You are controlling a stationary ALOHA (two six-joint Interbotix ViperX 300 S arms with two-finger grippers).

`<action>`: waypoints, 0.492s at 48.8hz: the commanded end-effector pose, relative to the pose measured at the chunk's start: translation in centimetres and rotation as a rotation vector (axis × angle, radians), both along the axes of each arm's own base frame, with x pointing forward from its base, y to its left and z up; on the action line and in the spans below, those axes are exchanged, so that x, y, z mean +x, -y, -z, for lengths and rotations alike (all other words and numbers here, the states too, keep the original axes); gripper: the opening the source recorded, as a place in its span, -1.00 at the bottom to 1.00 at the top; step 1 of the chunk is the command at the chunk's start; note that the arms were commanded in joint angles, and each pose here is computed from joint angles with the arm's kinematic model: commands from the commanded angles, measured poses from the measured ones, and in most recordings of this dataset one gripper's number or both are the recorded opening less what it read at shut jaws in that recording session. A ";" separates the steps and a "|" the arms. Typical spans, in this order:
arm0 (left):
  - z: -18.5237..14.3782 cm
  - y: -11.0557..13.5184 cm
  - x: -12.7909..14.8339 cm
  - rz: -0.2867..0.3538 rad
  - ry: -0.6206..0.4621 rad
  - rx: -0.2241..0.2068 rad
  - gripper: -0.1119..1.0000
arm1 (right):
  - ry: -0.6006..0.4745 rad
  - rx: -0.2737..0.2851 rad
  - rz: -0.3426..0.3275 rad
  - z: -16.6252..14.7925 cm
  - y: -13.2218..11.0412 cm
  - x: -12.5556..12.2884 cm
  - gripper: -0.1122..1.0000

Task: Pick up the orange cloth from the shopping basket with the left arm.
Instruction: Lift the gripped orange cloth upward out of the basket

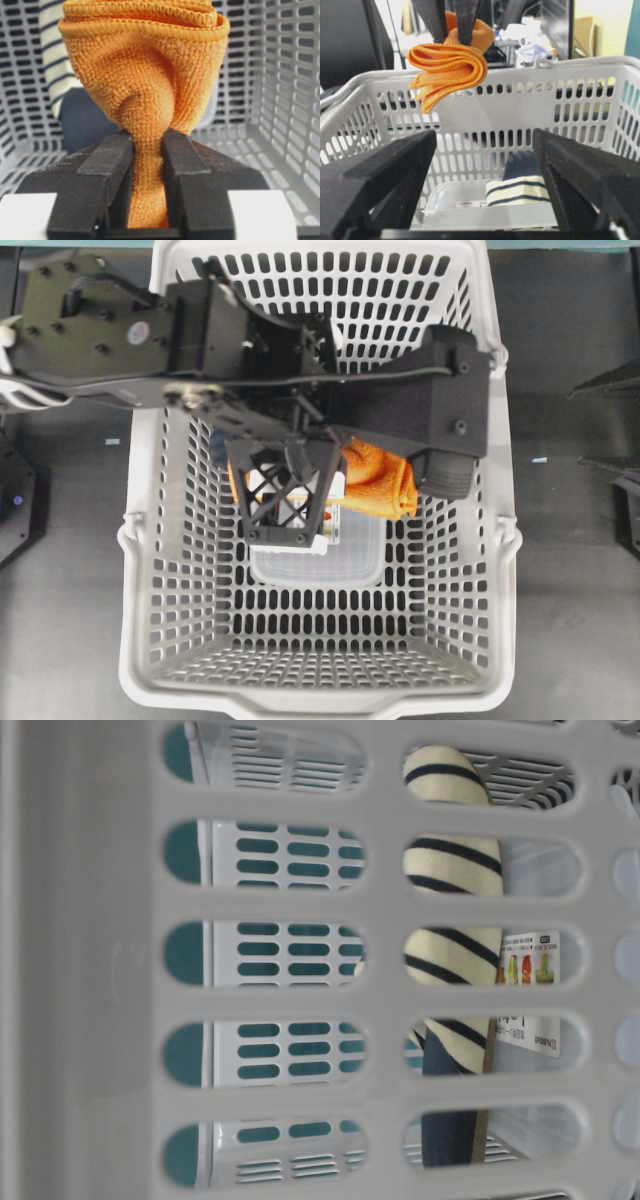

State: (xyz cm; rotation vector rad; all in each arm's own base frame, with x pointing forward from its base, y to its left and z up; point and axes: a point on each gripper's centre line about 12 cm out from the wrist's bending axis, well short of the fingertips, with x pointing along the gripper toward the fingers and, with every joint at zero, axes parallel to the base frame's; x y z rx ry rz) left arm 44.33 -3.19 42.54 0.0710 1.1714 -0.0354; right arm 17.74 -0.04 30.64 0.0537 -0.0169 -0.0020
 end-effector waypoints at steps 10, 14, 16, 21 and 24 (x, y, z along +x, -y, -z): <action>-1.9 -0.1 -0.6 -0.005 0.042 -0.002 -0.54 | 0.015 0.003 0.002 -0.4 0.0 -0.1 0.54; -1.8 -0.1 -0.6 -0.006 0.038 -0.003 -0.54 | 0.015 0.005 0.002 -0.4 0.0 -0.1 0.54; -1.7 -0.1 -0.6 -0.006 0.035 -0.002 -0.54 | 0.017 0.003 0.002 -0.4 0.0 -0.1 0.54; -1.2 -0.1 -0.5 -0.015 0.022 -0.004 -0.54 | 0.014 0.003 0.002 -0.3 0.0 -0.2 0.54; -0.7 -0.2 -0.4 -0.022 0.013 -0.006 -0.54 | 0.012 0.005 0.002 -0.2 0.0 -0.2 0.54</action>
